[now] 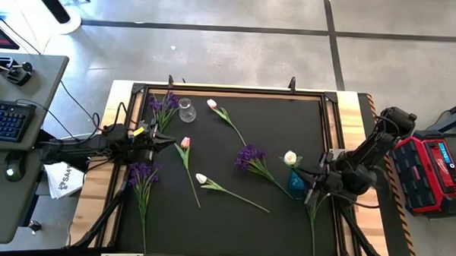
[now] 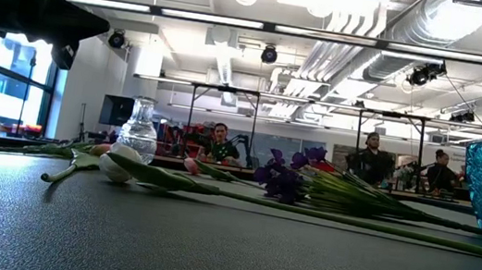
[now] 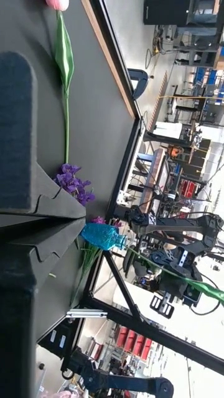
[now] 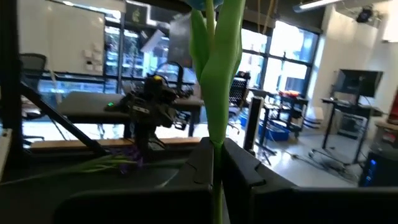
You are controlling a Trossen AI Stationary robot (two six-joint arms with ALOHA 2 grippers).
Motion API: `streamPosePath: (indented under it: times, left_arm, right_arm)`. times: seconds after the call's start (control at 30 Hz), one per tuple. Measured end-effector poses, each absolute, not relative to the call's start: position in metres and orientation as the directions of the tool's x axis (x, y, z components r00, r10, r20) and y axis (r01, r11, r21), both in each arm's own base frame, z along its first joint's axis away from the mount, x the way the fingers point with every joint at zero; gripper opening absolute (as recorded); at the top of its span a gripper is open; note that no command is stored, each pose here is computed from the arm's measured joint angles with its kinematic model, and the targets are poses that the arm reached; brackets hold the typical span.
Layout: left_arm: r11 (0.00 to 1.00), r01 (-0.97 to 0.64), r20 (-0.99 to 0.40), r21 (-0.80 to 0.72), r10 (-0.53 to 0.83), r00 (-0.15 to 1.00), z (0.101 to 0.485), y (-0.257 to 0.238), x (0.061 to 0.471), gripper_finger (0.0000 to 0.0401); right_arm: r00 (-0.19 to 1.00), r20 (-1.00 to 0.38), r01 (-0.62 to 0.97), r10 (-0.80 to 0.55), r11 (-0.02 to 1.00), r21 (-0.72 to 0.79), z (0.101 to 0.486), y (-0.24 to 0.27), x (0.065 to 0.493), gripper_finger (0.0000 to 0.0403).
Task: Sort flowers into vase by color
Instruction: Put the top white flower into the transparent blue vase
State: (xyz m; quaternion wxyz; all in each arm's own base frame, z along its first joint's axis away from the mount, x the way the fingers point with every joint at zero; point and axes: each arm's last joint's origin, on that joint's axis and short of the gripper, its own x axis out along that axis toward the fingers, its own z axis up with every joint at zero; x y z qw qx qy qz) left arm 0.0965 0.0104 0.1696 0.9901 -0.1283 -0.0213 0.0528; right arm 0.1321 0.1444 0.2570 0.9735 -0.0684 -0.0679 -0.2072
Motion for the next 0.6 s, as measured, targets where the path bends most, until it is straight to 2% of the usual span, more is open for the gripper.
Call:
streamPosePath:
  times: [0.43,0.6]
  left_arm:
    - [0.961,-0.099,0.029,-0.256,0.110,0.993,0.1696,0.0104,0.0965,0.0000]
    - [0.962,-0.099,0.029,-0.256,0.110,0.994,0.1697,0.0104,0.0965,0.0000]
  right_arm:
    - [0.837,0.016,0.546,-0.547,0.833,-0.092,0.2528,0.1400,0.1302,0.0000]
    - [0.827,0.000,0.558,-0.562,0.821,-0.119,0.2524,0.1395,0.1298,0.0000]
